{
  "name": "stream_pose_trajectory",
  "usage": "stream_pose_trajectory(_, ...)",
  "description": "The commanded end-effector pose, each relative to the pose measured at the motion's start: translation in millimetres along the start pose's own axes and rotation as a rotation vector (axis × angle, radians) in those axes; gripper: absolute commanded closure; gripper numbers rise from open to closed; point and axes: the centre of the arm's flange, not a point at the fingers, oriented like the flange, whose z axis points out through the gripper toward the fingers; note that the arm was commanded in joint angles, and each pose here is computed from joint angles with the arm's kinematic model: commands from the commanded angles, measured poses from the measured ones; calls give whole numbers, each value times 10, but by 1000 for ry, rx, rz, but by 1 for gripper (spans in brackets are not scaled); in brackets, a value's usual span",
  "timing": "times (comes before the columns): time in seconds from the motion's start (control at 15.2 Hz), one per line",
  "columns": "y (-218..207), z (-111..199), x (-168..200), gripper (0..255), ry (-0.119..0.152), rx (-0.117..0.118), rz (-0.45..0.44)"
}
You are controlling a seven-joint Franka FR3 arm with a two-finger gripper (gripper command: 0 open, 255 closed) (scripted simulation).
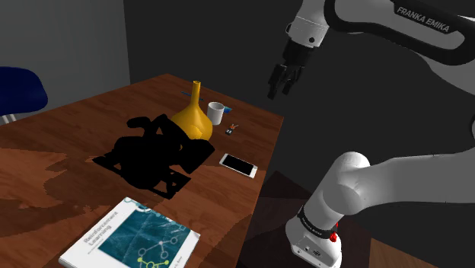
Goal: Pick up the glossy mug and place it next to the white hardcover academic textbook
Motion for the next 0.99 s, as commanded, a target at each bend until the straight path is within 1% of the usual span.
stream_pose_trajectory(0.0,0,0,0,0,0,0,0)
stream_pose_trajectory(0.92,371,1160,1331,0,32,-24,-18)
